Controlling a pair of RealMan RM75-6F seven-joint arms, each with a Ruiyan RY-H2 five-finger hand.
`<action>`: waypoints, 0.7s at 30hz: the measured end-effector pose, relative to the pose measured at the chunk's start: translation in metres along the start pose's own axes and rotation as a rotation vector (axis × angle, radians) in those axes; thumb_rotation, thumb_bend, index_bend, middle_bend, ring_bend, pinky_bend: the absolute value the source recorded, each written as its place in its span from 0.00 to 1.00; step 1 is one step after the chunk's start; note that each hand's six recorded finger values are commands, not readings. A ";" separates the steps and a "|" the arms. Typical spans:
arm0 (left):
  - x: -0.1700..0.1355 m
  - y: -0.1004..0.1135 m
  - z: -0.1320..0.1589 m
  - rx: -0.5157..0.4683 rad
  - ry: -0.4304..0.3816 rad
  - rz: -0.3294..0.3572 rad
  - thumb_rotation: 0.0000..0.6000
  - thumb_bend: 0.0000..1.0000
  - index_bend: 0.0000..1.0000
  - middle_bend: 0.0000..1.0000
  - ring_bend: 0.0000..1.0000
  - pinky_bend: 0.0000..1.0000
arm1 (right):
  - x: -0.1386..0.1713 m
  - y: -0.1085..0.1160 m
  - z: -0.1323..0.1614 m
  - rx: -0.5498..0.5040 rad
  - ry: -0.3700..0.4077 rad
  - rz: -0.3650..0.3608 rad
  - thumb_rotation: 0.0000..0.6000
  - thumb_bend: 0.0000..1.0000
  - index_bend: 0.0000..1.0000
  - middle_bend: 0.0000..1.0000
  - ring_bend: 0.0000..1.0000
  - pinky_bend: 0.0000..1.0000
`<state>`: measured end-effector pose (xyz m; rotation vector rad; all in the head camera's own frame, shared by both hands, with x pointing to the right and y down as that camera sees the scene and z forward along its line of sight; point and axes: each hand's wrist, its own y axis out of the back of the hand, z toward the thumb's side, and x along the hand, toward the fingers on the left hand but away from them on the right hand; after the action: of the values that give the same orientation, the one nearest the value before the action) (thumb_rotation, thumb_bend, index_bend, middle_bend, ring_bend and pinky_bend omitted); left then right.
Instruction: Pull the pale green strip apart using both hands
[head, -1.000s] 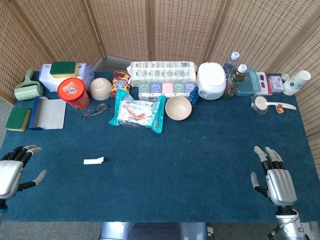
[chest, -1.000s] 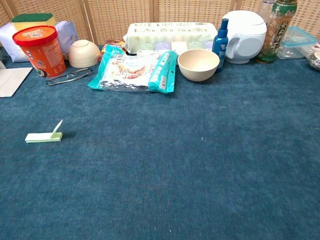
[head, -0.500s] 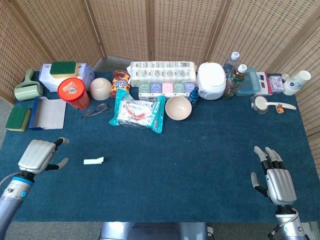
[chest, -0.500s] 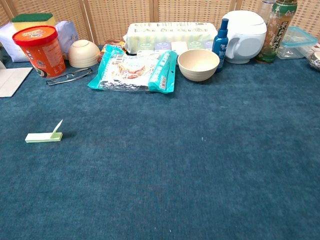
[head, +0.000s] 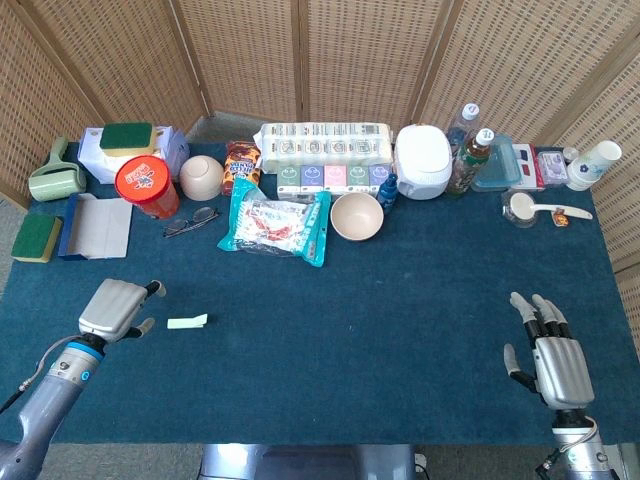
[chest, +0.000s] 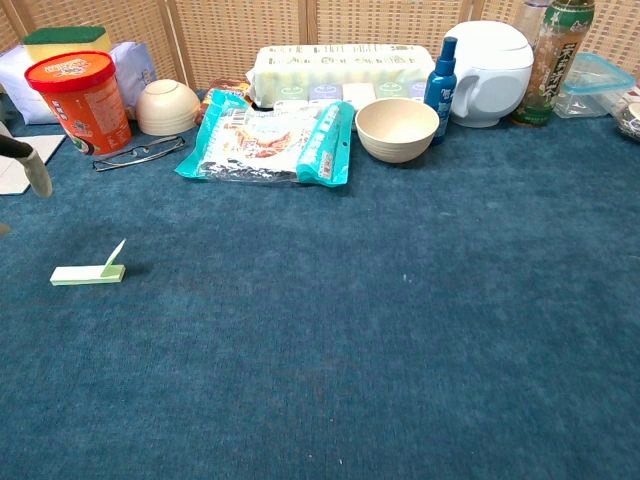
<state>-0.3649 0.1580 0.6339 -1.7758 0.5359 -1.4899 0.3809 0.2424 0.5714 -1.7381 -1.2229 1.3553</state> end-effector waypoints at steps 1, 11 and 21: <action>0.000 -0.003 0.000 -0.007 0.003 -0.007 1.00 0.28 0.36 0.98 1.00 0.98 | 0.000 0.000 0.000 -0.006 0.001 0.001 1.00 0.53 0.03 0.21 0.05 0.09; 0.008 -0.031 0.010 -0.035 0.008 -0.060 1.00 0.28 0.40 0.98 1.00 0.98 | -0.001 -0.001 -0.001 -0.008 -0.005 0.002 1.00 0.53 0.03 0.21 0.05 0.09; 0.019 -0.048 0.018 -0.032 0.015 -0.083 1.00 0.28 0.42 0.98 1.00 0.98 | 0.000 0.001 -0.005 -0.004 -0.015 -0.002 1.00 0.53 0.03 0.21 0.05 0.09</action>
<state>-0.3500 0.1801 0.6818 -1.8330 0.5016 -1.5600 0.3854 0.2428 0.5721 -1.7318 -1.2358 1.3681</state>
